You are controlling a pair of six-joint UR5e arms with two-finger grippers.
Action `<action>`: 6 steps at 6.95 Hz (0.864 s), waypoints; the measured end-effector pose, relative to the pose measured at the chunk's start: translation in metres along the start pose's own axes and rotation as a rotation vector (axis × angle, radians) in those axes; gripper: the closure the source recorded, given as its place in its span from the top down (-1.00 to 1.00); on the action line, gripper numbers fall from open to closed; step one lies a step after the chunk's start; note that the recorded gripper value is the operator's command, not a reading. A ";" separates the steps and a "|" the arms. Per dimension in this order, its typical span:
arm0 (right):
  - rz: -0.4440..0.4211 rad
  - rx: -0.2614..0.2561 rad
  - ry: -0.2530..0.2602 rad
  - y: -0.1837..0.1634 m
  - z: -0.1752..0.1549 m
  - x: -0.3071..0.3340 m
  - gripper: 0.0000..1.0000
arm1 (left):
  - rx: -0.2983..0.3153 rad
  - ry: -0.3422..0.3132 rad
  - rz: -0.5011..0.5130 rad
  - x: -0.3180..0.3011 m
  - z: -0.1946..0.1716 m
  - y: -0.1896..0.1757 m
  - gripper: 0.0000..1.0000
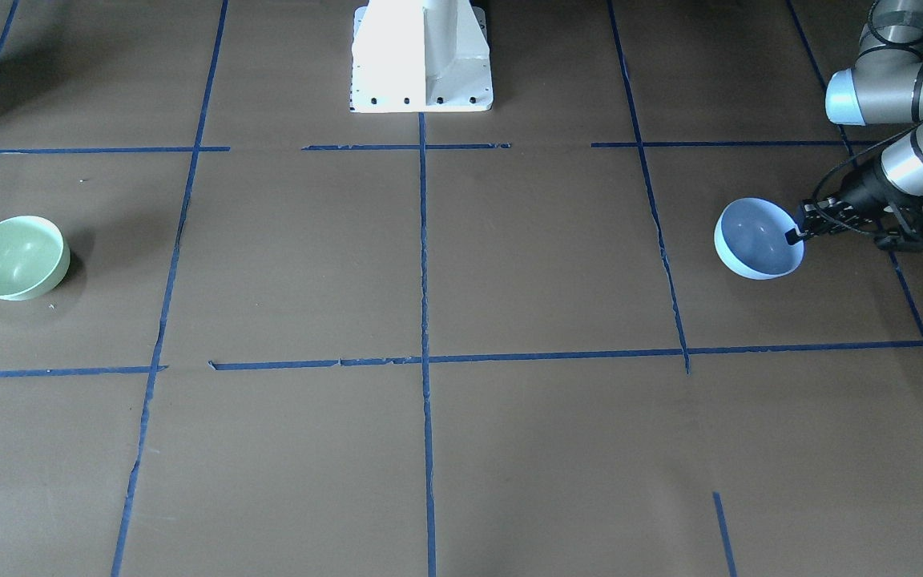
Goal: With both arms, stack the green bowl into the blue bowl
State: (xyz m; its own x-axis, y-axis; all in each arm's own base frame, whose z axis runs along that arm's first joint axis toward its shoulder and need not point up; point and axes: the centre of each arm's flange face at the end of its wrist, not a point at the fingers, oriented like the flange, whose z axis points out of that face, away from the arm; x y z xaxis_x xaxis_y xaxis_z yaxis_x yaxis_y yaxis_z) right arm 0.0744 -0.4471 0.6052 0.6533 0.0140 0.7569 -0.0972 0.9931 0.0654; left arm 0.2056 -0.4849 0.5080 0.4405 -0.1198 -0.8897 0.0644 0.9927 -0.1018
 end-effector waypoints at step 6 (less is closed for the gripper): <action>0.027 -0.005 -0.037 -0.002 0.000 -0.003 1.00 | 0.027 -0.056 -0.159 0.351 0.119 0.042 -1.00</action>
State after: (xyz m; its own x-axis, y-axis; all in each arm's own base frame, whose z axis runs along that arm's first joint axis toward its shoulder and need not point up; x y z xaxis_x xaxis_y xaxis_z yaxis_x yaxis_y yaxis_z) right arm 0.0721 -0.4494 0.6028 0.6223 0.0371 0.7819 -0.1109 0.9930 0.0412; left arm 0.4698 -0.4871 0.2443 0.4716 -0.2769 -0.8372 0.1611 0.9605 -0.2270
